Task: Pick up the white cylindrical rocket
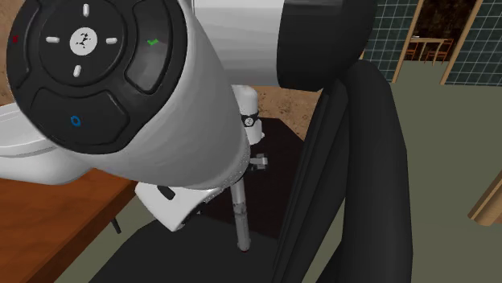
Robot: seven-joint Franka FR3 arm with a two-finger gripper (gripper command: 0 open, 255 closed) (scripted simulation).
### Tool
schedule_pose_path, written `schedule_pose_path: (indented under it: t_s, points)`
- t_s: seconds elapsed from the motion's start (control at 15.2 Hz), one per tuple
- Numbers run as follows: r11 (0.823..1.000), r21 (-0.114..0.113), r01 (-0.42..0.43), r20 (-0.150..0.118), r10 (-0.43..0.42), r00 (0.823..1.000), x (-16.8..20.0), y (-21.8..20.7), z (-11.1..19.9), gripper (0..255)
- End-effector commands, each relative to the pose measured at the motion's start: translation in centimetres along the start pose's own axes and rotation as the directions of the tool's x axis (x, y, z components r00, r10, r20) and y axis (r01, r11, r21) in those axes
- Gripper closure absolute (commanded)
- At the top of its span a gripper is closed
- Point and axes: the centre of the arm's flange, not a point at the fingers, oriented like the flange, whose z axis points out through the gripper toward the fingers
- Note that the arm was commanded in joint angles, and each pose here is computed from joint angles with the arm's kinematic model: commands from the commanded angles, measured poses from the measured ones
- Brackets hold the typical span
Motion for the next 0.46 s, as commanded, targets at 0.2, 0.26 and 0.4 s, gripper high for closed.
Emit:
schedule_pose_path:
  t_s: [0.2,0.26,0.4]
  points:
    - [1.000,-0.003,0.008,-0.005,-0.008,1.000,-2.0,-0.8,-2.1,255]
    - [1.000,-0.003,0.008,-0.005,-0.008,1.000,-2.3,-0.9,-2.5,255]
    - [1.000,-0.003,0.008,-0.005,-0.008,1.000,-2.4,-0.9,-2.6,255]
